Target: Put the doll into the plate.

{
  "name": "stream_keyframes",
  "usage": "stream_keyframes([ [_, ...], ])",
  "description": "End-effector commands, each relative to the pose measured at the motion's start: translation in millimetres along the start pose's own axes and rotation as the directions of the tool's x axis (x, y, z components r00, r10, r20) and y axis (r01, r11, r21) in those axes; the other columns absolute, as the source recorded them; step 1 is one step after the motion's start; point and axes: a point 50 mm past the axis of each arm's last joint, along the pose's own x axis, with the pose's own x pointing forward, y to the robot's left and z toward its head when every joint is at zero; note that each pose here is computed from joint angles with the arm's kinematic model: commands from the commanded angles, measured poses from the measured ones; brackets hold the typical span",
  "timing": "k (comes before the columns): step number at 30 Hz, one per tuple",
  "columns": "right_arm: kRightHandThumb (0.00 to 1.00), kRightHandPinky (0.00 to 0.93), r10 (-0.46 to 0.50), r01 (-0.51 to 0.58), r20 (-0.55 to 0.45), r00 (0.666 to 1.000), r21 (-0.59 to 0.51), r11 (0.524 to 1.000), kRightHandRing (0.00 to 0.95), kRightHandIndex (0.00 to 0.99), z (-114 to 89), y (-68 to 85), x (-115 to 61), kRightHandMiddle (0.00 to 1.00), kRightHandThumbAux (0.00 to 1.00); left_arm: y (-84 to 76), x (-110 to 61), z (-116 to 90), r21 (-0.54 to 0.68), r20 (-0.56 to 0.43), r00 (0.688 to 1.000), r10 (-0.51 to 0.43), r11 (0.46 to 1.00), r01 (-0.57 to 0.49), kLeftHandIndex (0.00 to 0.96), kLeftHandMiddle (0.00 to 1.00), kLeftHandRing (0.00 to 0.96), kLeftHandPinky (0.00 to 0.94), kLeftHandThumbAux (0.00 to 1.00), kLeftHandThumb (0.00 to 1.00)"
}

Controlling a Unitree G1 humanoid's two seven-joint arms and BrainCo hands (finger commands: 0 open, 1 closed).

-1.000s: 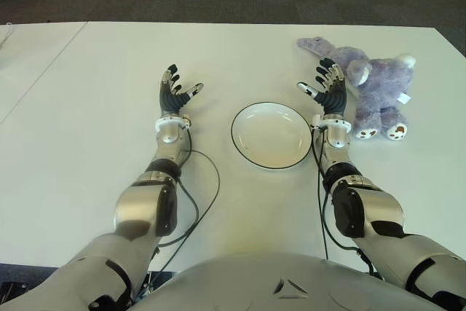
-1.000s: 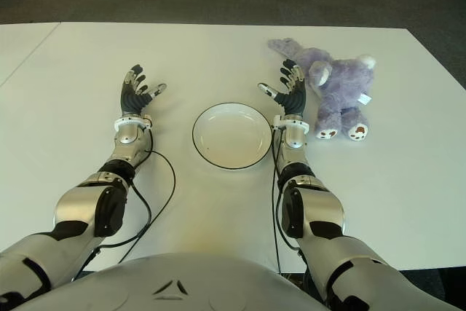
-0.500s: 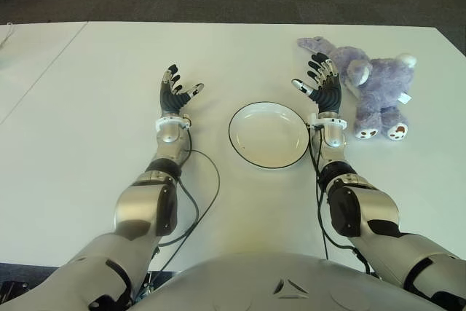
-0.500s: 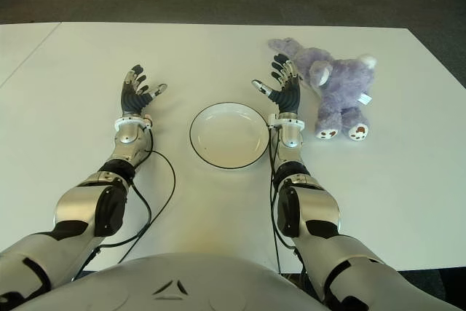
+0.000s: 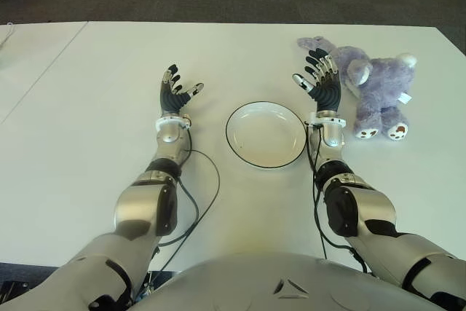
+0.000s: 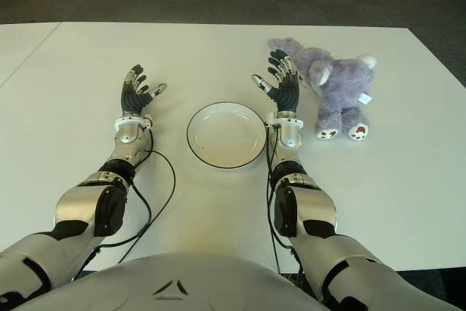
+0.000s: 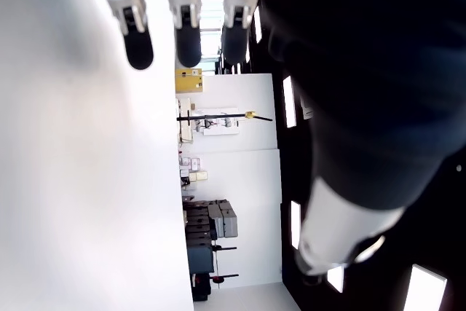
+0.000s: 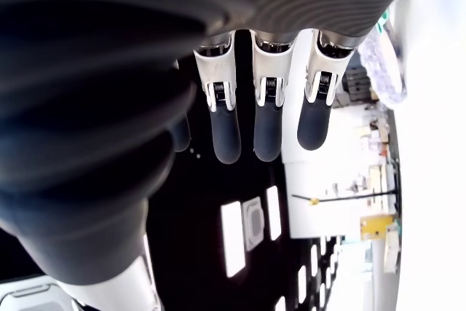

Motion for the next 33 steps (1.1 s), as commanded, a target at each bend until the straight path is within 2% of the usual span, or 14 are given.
stream_keyframes([
  [1, 0.179, 0.216, -0.035, 0.041, -0.084, 0.996, 0.064, 0.997, 0.2, 0.174, -17.4, 10.7, -18.2, 0.227, 0.867, -0.9, -70.3, -92.6, 0.045, -0.436, 0.9, 0.007, 0.999, 0.014, 0.137, 0.116, 0.114, 0.142, 0.862, 0.029],
  [5, 0.188, 0.221, -0.02, 0.021, -0.014, 1.0, 0.042, 0.999, 0.206, 0.175, -1.8, 16.6, 1.9, 0.232, 0.869, -0.4, -70.1, -92.9, 0.035, -0.443, 0.896, 0.005, 0.999, 0.012, 0.135, 0.118, 0.116, 0.158, 0.859, 0.024],
  [12, 0.204, 0.225, -0.001, 0.002, 0.036, 0.999, -0.017, 1.0, 0.213, 0.164, 10.1, 15.4, 15.6, 0.234, 0.863, 1.2, -70.9, -93.8, 0.03, -0.447, 0.895, 0.008, 1.0, 0.006, 0.13, 0.115, 0.116, 0.151, 0.861, 0.0],
  [16, 0.198, 0.236, -0.006, 0.013, 0.058, 0.998, -0.118, 0.993, 0.229, 0.183, 22.4, 10.6, 33.4, 0.247, 0.834, 0.4, -70.8, -93.4, 0.033, -0.442, 0.897, 0.01, 0.999, 0.006, 0.126, 0.11, 0.114, 0.143, 0.859, 0.0],
  [20, 0.226, 0.187, -0.022, 0.031, 0.051, 0.998, -0.2, 0.979, 0.208, 0.208, 26.3, 7.9, 41.7, 0.24, 0.803, -1.0, -70.0, -92.8, 0.032, -0.445, 0.896, 0.01, 0.999, 0.004, 0.119, 0.107, 0.113, 0.151, 0.853, 0.001],
  [26, 0.244, 0.176, -0.028, 0.042, 0.051, 0.998, -0.298, 0.954, 0.19, 0.215, 33.4, 4.3, 53.0, 0.22, 0.775, -2.2, -69.6, -92.6, 0.023, -0.45, 0.893, 0.014, 1.0, -0.004, 0.11, 0.101, 0.11, 0.15, 0.847, 0.024],
  [31, 0.183, 0.102, -0.017, 0.032, 0.046, 0.999, -0.359, 0.933, 0.147, 0.177, 36.6, 0.1, 58.1, 0.179, 0.721, -1.4, -70.3, -93.6, 0.01, -0.459, 0.888, 0.018, 1.0, -0.015, 0.114, 0.106, 0.113, 0.153, 0.846, 0.039],
  [32, 0.177, 0.095, -0.003, 0.023, 0.05, 0.999, -0.403, 0.915, 0.143, 0.177, 38.8, -3.3, 60.3, 0.176, 0.716, -1.6, -70.3, -93.6, 0.006, -0.46, 0.888, 0.019, 1.0, -0.018, 0.115, 0.107, 0.113, 0.154, 0.845, 0.041],
  [33, 0.145, 0.046, 0.006, 0.017, 0.052, 0.999, -0.435, 0.9, 0.114, 0.175, 40.4, -5.7, 61.8, 0.157, 0.686, -1.8, -70.2, -93.6, 0.004, -0.46, 0.888, 0.019, 1.0, -0.02, 0.12, 0.11, 0.114, 0.148, 0.841, 0.042],
])
